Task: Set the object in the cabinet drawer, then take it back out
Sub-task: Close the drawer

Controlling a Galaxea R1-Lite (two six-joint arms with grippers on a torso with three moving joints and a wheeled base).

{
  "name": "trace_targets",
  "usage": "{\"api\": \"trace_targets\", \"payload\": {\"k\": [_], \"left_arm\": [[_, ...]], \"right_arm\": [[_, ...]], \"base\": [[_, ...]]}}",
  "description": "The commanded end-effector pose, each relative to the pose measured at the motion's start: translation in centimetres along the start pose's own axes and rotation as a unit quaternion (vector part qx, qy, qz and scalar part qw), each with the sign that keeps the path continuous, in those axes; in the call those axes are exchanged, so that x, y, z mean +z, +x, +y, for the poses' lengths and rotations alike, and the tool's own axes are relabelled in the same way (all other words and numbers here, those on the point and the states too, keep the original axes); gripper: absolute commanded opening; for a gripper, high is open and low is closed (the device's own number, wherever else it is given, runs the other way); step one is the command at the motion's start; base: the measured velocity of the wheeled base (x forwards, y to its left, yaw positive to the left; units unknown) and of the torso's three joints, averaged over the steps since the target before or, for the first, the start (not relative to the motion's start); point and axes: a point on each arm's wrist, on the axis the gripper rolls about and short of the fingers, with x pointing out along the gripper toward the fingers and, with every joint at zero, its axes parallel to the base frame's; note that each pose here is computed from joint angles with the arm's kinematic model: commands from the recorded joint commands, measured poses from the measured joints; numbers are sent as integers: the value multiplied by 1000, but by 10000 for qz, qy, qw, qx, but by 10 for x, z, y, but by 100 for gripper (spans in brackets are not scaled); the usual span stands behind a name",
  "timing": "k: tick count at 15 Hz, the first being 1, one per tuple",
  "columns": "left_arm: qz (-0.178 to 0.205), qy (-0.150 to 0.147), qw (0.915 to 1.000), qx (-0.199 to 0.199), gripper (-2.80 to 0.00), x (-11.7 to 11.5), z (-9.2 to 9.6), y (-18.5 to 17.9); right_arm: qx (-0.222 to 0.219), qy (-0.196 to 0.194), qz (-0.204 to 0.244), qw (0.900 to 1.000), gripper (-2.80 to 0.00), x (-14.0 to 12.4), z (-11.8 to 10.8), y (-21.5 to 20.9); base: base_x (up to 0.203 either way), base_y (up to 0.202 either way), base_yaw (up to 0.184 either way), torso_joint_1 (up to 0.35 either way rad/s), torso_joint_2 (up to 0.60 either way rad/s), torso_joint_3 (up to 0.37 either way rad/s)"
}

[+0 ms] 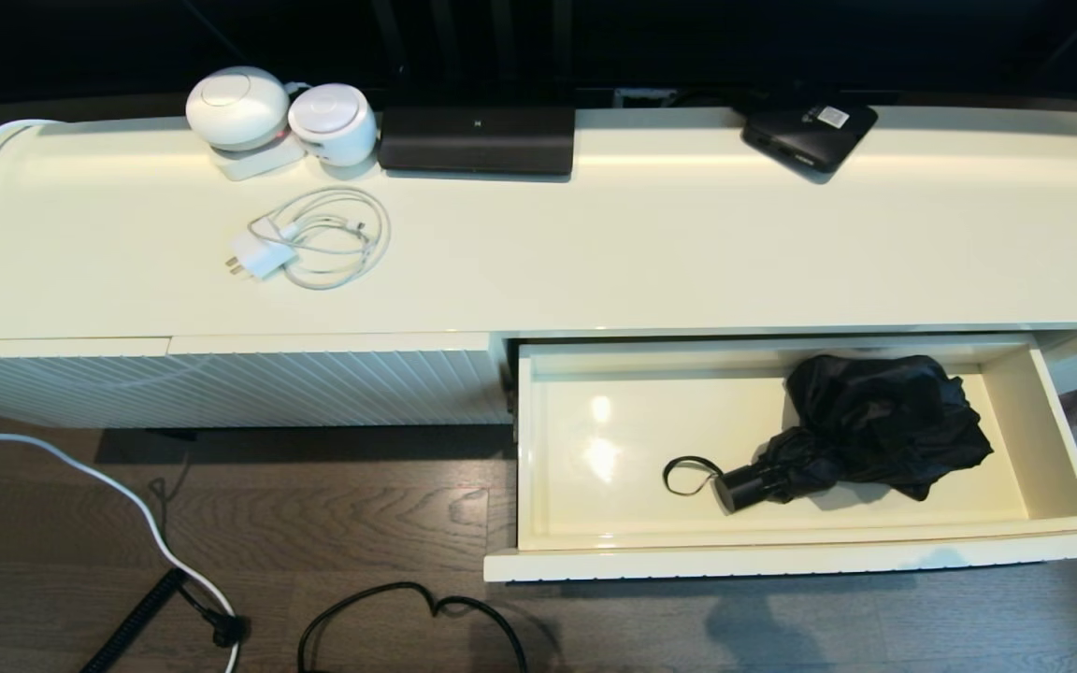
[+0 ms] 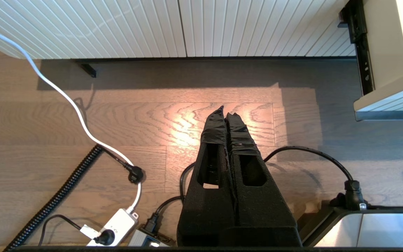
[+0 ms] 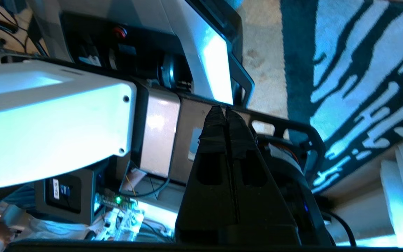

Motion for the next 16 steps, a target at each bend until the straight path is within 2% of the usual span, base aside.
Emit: {"api": "trace_targets", "payload": {"k": [1,5,9,16], "left_arm": [[-3,-1,10000,2,-280,0,0,0],[4,-1,10000,10,-280,0,0,0],[-3,-1,10000,10,-280,0,0,0],[-3,-1,10000,10,-280,0,0,0]], "right_arm": [[130,8,-223,9997,-280,-1,0,8],[416,-96,-477,9979,-280,9,6,38],[625,-243,-1119,9915,-280,10,5,63],[348,-364,-1151,9921,-280,4,0,79]], "base": [[0,0,0,0,0,0],[0,0,0,0,0,0],[0,0,0,0,0,0],[0,0,0,0,0,0]]}}
